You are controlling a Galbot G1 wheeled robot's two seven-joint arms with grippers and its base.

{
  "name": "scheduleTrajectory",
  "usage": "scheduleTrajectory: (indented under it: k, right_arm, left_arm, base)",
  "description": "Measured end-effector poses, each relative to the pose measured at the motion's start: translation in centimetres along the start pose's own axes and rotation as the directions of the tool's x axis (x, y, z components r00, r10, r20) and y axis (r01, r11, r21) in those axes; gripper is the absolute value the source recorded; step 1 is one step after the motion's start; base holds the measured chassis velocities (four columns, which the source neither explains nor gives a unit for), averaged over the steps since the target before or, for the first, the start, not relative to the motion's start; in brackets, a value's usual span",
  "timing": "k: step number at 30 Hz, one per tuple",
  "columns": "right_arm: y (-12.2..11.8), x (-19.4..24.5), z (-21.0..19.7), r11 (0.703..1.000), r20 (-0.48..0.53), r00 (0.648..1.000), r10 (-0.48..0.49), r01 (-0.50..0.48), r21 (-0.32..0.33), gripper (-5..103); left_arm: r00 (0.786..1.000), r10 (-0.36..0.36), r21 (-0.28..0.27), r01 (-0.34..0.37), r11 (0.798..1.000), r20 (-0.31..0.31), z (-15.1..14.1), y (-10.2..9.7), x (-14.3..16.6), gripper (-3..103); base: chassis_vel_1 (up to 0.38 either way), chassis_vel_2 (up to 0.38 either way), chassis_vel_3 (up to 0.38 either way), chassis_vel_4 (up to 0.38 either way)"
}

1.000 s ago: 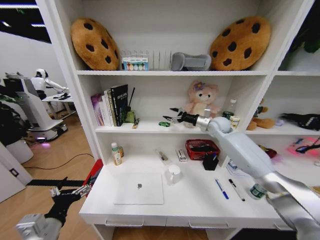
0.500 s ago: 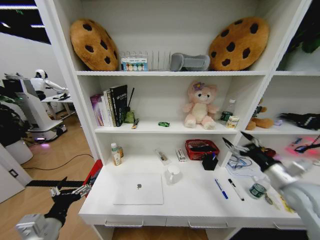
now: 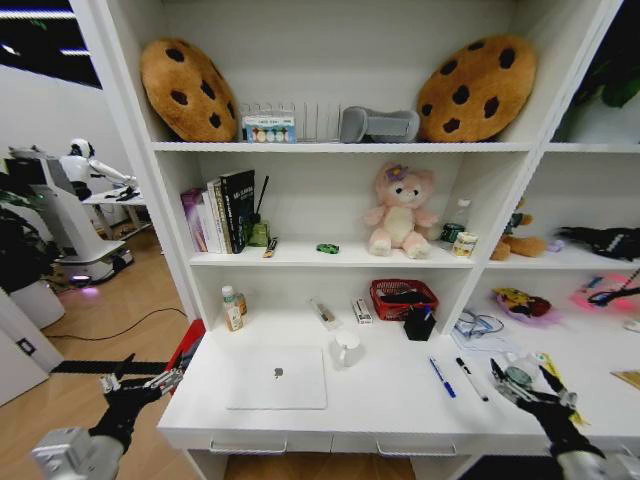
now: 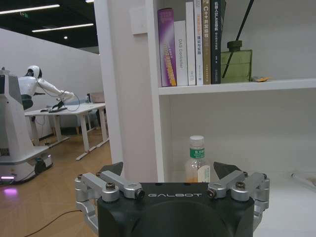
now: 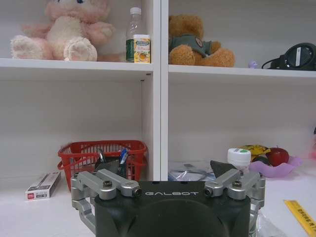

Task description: Organize the objects on the table.

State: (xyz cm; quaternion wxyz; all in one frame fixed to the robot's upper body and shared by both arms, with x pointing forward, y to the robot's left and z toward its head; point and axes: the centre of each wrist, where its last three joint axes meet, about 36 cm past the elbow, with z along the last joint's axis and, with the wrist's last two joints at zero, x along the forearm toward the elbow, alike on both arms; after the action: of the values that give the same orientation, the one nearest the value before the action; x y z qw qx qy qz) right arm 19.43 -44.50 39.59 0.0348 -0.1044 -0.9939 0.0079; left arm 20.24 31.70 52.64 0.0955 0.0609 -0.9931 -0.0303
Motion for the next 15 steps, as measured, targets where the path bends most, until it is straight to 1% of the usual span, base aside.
scheduleTrajectory:
  k: [5, 12, 15]
  right_arm:
    - [0.7, -0.6, 0.1, 0.998, -0.021, 0.998, -0.063, 0.063, -0.009, 100]
    - [1.5, -1.7, 0.5, 0.995, -0.026, 0.995, -0.099, 0.099, -0.008, 100]
    - [1.8, -2.2, 0.9, 0.994, -0.033, 0.993, -0.109, 0.109, -0.01, 100]
  left_arm:
    - [1.0, 0.0, 0.0, 0.0, 1.0, 0.0, 0.0, 0.0, 0.0, 100]
    - [1.0, 0.0, 0.0, 0.0, 1.0, 0.0, 0.0, 0.0, 0.0, 100]
    - [1.0, 0.0, 0.0, 0.0, 1.0, 0.0, 0.0, 0.0, 0.0, 100]
  base:
    - [0.0, 0.0, 0.0, 0.0]
    - [-0.009, -0.004, 0.005, 0.008]
    - [-0.075, -0.091, 0.101, 0.063]
